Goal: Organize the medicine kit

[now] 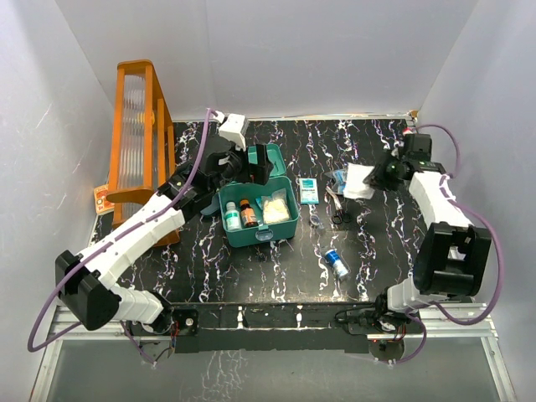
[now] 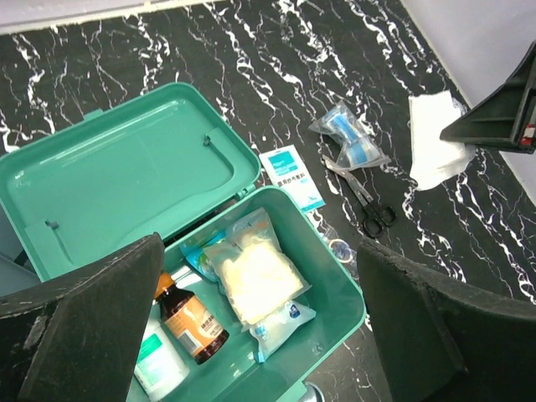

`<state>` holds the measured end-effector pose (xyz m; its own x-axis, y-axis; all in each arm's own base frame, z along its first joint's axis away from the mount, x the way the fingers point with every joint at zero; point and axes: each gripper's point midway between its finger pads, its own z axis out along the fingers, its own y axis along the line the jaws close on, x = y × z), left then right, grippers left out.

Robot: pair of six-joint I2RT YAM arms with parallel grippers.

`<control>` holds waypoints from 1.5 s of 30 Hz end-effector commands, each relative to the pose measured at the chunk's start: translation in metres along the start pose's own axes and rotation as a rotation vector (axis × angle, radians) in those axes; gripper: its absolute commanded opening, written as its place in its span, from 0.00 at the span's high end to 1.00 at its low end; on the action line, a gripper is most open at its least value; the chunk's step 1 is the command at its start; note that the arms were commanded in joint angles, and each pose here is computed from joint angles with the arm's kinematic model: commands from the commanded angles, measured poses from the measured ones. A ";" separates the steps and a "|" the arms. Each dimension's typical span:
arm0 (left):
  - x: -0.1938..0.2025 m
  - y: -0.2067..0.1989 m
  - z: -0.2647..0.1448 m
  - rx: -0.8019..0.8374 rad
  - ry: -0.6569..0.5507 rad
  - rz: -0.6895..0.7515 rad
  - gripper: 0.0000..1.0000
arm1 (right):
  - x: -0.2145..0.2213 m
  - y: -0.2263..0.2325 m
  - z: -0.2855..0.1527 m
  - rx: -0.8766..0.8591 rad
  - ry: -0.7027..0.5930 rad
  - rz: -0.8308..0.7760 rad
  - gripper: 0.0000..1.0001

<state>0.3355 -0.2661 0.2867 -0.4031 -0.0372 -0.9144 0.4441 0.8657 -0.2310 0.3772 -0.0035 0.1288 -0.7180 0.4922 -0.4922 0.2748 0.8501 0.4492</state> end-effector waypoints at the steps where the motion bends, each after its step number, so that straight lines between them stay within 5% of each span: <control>1: 0.006 0.011 0.000 -0.047 0.016 -0.043 0.01 | -0.008 0.103 -0.031 -0.214 -0.052 -0.099 0.80; 7: 0.010 0.044 -0.007 -0.216 -0.005 -0.080 0.02 | 0.028 0.214 -0.048 -0.382 -0.021 -0.162 0.80; 13: 0.004 0.090 -0.034 -0.458 -0.058 -0.146 0.02 | 0.068 0.269 -0.049 -0.391 -0.018 -0.225 0.79; 23: 0.001 0.102 -0.052 -0.493 -0.119 -0.169 0.02 | 0.128 0.266 -0.012 -0.190 0.010 -0.325 0.78; 45: -0.002 0.107 -0.057 -0.509 -0.122 -0.132 0.01 | 0.159 0.235 0.035 0.132 -0.100 -0.452 0.79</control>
<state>0.3377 -0.1579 0.2712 -0.3635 -0.1975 -0.9104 -0.0313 0.9793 -0.1999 0.3406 0.2924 0.1185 -0.7705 0.0471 -0.6357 -0.0556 0.9885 0.1406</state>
